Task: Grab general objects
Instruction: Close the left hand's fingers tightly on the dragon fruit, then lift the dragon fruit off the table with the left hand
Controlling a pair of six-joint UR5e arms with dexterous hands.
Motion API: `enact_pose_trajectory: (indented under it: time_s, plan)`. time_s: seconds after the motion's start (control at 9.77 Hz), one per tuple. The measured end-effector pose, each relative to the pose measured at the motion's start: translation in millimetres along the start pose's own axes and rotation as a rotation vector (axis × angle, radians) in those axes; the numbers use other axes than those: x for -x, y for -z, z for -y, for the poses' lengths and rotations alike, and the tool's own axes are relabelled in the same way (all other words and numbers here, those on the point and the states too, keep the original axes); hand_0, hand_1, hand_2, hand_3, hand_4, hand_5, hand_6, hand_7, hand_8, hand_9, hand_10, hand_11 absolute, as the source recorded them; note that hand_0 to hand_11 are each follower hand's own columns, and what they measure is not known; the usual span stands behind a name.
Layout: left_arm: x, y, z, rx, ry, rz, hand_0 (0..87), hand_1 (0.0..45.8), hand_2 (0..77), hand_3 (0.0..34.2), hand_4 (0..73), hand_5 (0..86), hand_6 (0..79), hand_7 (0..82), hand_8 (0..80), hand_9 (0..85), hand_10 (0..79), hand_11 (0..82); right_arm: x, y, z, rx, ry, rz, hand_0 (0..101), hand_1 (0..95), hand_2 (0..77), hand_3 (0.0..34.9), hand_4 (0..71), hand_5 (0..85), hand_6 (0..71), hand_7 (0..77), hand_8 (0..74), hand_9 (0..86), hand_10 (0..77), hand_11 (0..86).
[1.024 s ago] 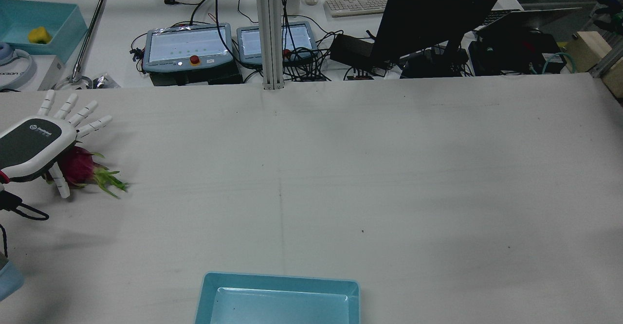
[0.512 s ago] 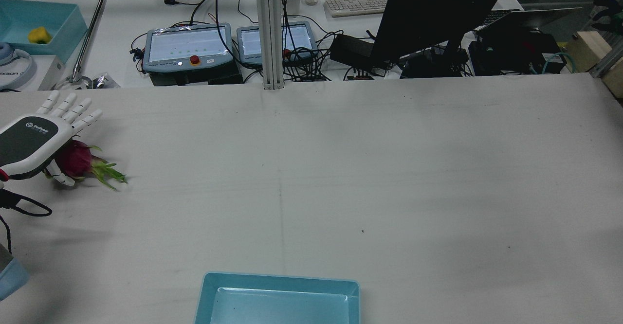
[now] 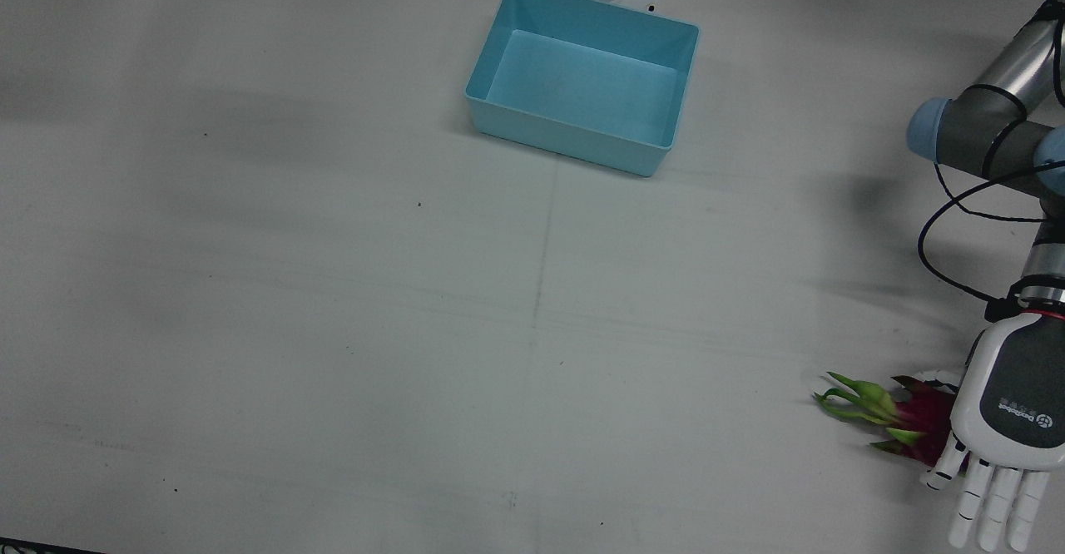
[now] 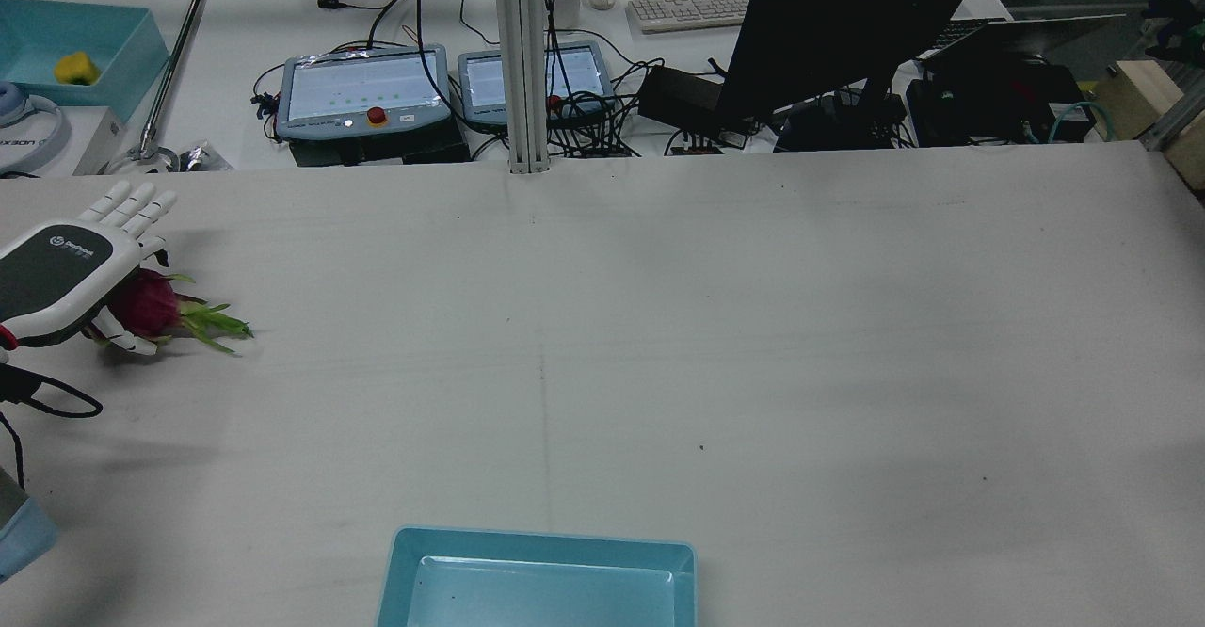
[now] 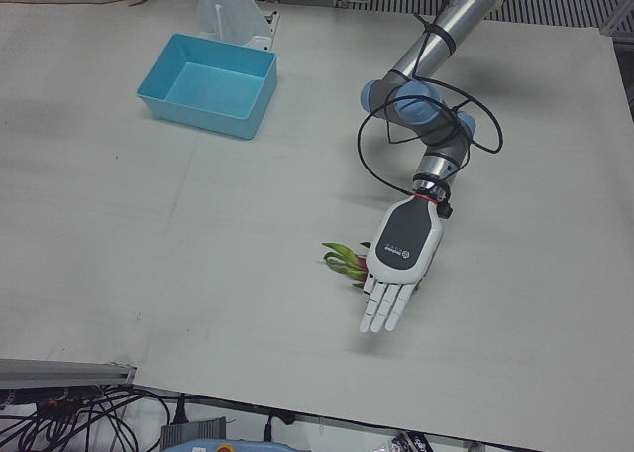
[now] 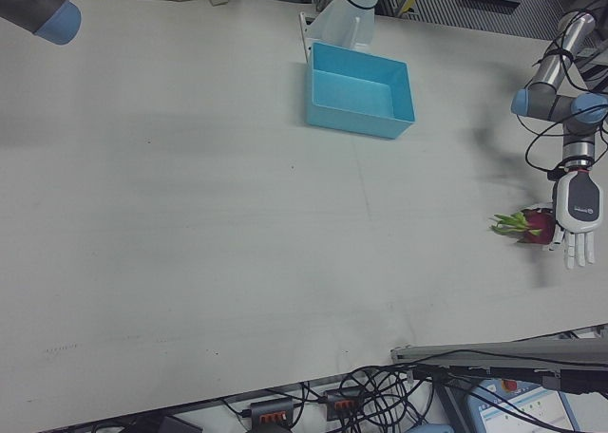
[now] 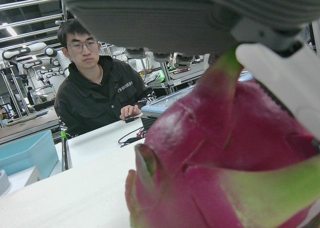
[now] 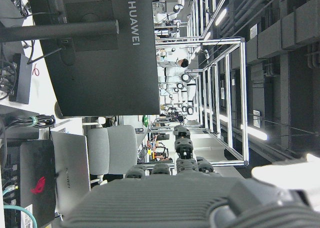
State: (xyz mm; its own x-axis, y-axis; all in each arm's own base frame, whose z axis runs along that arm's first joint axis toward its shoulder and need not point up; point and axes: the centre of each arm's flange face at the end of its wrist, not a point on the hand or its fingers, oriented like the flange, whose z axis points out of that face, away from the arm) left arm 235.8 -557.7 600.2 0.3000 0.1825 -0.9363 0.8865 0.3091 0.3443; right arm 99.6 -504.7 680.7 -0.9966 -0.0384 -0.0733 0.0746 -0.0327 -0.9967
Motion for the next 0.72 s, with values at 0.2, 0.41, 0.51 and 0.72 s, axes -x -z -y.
enact_pose_trajectory:
  time_s: [0.2,0.41,0.51,0.72]
  plan:
    - [0.0,-0.1,0.0,0.0,0.0,-0.001,54.1,0.0,17.5,0.0,18.5,45.3,1.1,6.0,1.1,1.1,0.5,0.5,0.0,0.1,0.1,0.0,0.0,0.0,0,4.9,1.6,0.0,0.0,0.0,0.0,0.0,0.0,1.6,0.0,1.1]
    - [-0.2,-0.5,-0.1,-0.002,0.001,-0.004,51.8,0.0,15.3,0.0,28.9,50.2,1.1,8.2,1.1,1.1,0.5,0.5,0.1,0.4,0.4,-0.001,0.0,0.0,0,4.9,1.6,0.0,0.0,0.0,0.0,0.0,0.0,1.6,0.0,1.1]
    - [-0.5,-0.7,0.0,-0.003,0.003,-0.006,51.8,0.0,15.3,0.0,28.9,50.2,1.1,8.2,1.1,1.1,0.5,0.5,0.1,0.3,0.3,-0.001,0.0,0.0,0,4.9,1.6,0.0,0.0,0.0,0.0,0.0,0.0,1.6,0.0,1.1]
    - [-1.4,-1.2,0.2,-0.004,0.005,-0.011,52.0,0.0,15.8,0.0,33.3,50.2,1.1,10.9,1.1,1.1,0.5,0.5,0.0,0.1,0.1,0.0,0.0,0.0,0,4.9,1.6,0.0,0.0,0.0,0.0,0.0,0.0,1.6,0.0,1.1]
